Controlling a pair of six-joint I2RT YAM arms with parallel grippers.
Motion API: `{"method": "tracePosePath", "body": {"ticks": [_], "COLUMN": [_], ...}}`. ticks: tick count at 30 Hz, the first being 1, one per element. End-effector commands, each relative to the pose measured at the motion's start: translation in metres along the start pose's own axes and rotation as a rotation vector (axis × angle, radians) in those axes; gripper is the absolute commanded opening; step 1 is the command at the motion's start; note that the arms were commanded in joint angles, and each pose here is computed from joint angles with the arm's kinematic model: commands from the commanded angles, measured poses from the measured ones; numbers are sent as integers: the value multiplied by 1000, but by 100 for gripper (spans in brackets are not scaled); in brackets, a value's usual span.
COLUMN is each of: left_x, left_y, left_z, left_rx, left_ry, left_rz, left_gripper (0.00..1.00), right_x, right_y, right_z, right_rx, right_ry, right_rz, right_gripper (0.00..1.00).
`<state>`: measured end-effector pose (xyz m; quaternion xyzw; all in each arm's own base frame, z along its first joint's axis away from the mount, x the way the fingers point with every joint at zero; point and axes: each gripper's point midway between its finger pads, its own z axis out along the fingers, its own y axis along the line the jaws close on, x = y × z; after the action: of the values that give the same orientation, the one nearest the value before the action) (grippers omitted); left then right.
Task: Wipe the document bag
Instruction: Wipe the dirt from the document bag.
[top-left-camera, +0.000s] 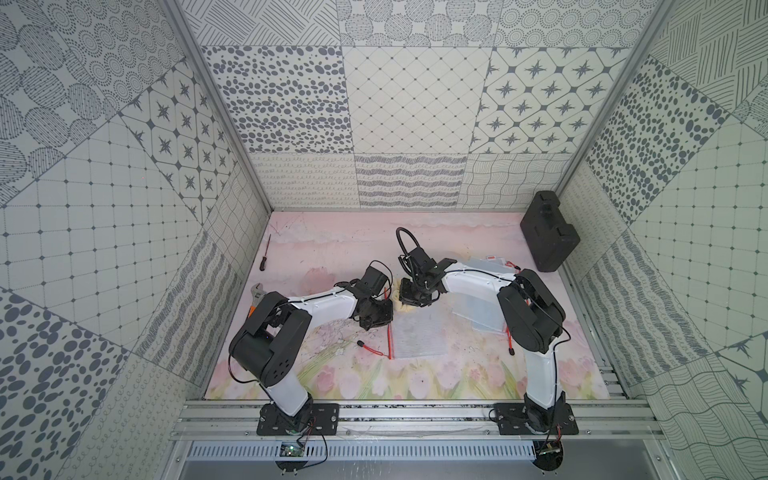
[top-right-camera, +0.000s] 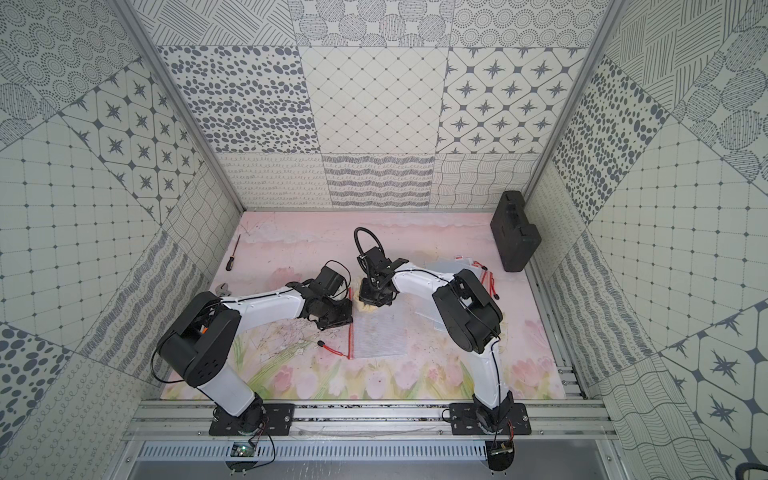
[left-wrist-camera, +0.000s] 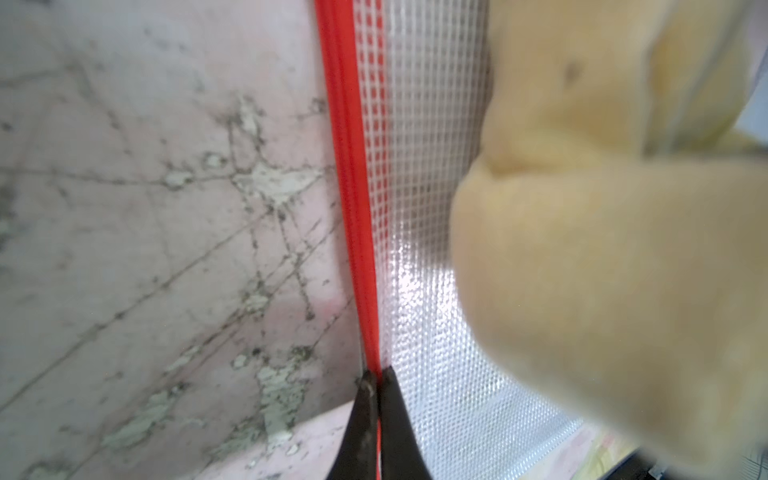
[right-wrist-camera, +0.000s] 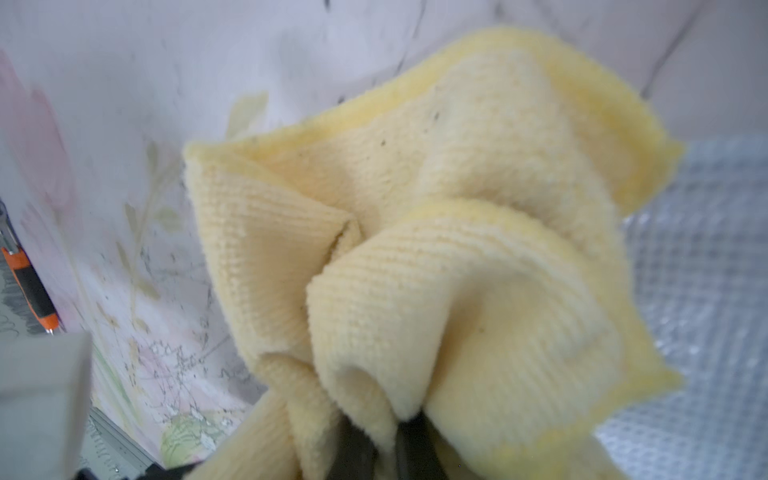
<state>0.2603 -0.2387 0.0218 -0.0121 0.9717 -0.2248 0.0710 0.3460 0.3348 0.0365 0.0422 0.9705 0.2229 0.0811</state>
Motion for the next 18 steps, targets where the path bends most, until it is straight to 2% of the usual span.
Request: {"method": "tracePosePath", "body": {"ticks": [1,4,7,11,14,18], "left_x": [4,5,3,4,4,4], "left_y": [1,3,4,3,3,4], "left_z": [3,3,3,5,5,5], "left_rx": [0,-16,-19,-16,-17,-23], "left_ry": [13,12,8,16,18,15], "left_rz": [12,19,21,19,20,22], "left_gripper": [0,0,0,0,0,0], "right_x": [-25,-24,-7,8,7,-7], "right_y": [-5,18,46,63,56,26], "right_z": [8,7,9,20,26,29], "right_rx": [37,19,-31,-123,-113,-66], "right_ry": [-27,-23,1,45,42,19], "right_rz": [-3,-49,-92,-62,-43,17], "right_gripper": [0,0,0,0,0,0]}}
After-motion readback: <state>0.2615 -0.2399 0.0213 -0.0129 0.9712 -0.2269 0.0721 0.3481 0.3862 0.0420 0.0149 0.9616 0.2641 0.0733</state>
